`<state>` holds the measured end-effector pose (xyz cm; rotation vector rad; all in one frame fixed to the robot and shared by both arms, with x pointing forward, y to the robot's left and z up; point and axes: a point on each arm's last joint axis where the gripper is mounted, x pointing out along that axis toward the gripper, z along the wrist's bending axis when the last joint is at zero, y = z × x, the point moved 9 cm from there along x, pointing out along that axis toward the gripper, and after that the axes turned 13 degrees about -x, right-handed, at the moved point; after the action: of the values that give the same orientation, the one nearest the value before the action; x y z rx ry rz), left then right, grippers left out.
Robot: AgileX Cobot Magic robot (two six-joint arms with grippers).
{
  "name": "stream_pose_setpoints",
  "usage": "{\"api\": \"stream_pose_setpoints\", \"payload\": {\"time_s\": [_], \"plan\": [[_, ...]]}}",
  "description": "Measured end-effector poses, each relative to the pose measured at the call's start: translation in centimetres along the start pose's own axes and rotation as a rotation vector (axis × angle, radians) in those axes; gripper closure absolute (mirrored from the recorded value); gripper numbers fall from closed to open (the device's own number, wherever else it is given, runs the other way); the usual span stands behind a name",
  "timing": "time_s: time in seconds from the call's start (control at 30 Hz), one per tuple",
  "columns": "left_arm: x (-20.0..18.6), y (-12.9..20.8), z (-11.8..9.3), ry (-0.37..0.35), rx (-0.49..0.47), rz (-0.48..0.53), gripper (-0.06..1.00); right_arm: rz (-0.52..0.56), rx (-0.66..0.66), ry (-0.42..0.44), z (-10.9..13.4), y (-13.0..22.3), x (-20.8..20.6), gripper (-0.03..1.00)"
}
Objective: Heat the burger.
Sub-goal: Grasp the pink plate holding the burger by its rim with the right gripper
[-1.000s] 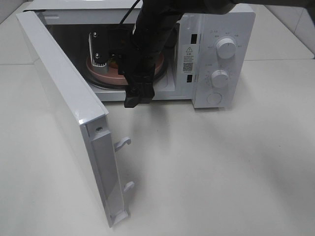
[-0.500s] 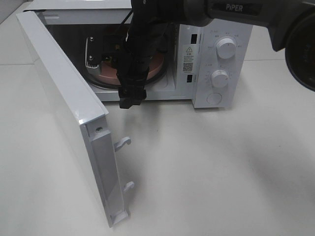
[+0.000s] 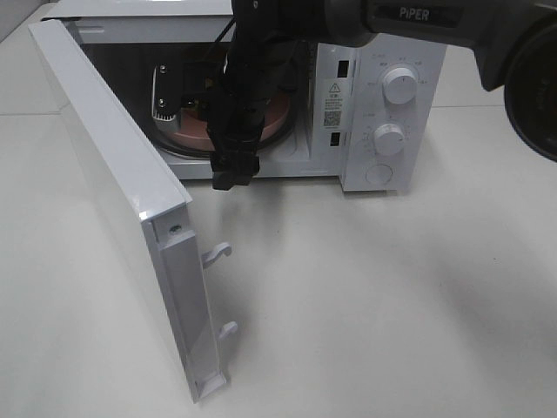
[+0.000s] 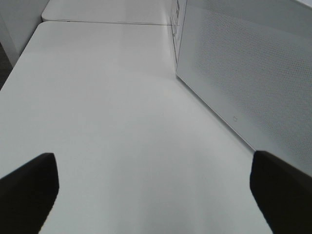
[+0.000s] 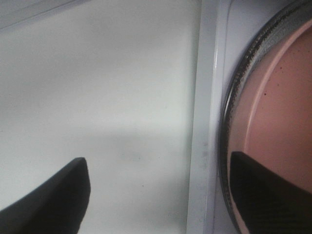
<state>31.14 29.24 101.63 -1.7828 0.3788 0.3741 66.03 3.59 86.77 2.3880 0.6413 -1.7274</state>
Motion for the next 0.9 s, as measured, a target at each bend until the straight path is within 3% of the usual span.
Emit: {"api": "stream_pose_setpoints", "payload": {"time_s": [0.9], "plan": [[0.00,0.00,0.00,0.000,0.000,0.000,-0.04,0.052,0.028,0.051,-0.91,0.95,-0.04,0.20]]}}
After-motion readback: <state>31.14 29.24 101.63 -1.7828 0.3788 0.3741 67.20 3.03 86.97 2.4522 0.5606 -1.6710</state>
